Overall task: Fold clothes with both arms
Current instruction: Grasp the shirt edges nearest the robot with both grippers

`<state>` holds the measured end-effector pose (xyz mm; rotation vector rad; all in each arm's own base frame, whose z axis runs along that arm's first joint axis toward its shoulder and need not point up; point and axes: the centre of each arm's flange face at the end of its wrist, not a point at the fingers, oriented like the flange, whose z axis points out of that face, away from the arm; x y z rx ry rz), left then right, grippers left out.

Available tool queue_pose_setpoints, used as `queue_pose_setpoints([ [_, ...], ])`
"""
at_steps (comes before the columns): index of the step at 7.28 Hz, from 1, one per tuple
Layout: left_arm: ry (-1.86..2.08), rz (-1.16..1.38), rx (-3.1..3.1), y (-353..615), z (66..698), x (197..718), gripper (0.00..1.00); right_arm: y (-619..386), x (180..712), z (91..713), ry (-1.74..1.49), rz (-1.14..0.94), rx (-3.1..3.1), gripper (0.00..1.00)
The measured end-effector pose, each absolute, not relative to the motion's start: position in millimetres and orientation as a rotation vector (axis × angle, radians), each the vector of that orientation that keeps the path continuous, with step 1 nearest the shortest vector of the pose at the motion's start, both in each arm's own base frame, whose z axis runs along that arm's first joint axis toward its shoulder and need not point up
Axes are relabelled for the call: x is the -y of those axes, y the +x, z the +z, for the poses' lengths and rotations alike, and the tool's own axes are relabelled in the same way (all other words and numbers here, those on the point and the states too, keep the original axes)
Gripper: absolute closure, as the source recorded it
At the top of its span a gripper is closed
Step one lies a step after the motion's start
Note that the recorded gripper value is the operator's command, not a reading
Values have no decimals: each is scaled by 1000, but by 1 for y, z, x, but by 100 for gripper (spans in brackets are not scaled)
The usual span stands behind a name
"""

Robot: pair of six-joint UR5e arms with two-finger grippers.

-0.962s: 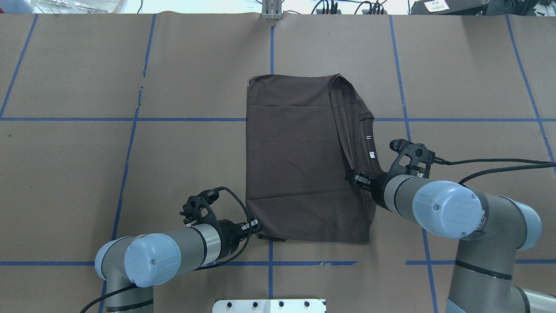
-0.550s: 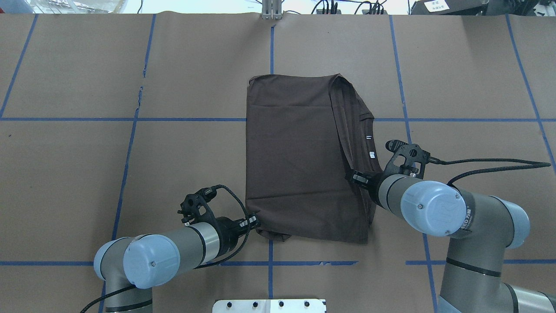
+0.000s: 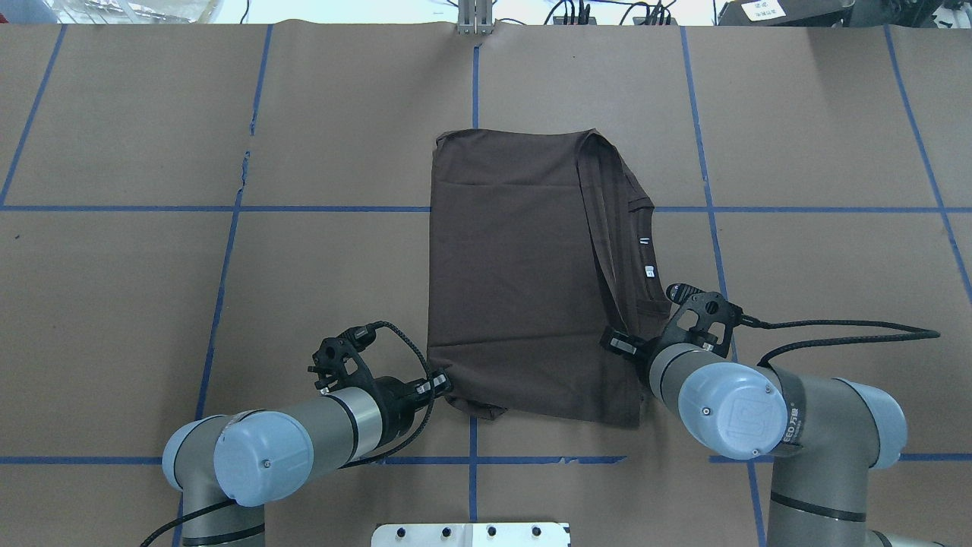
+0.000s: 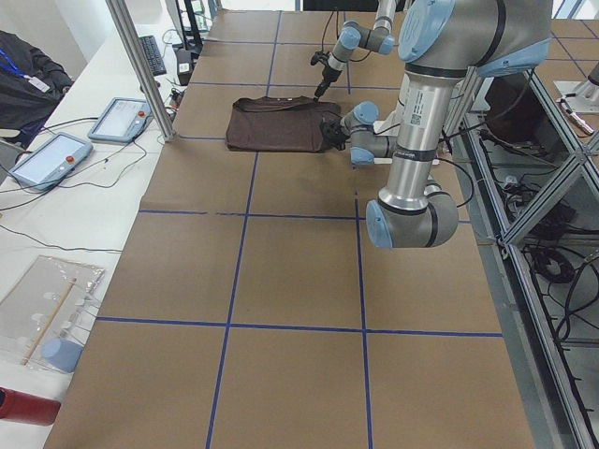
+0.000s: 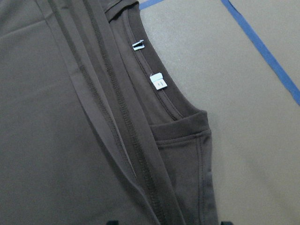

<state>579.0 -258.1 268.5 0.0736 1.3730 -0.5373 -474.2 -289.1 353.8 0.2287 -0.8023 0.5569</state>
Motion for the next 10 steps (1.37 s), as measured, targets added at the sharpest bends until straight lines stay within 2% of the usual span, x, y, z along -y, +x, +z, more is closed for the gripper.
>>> queue_pose_setpoints([
  [3,83,-545,-1376,579,267,259,100,-484,271,360,221,549,795,33],
  [9,85,-544,-1375,577,268,259,100,-492,257,372,193,568,778,38],
  [10,85,-544,-1375,577,268,259,100,-493,257,372,193,567,777,42],
])
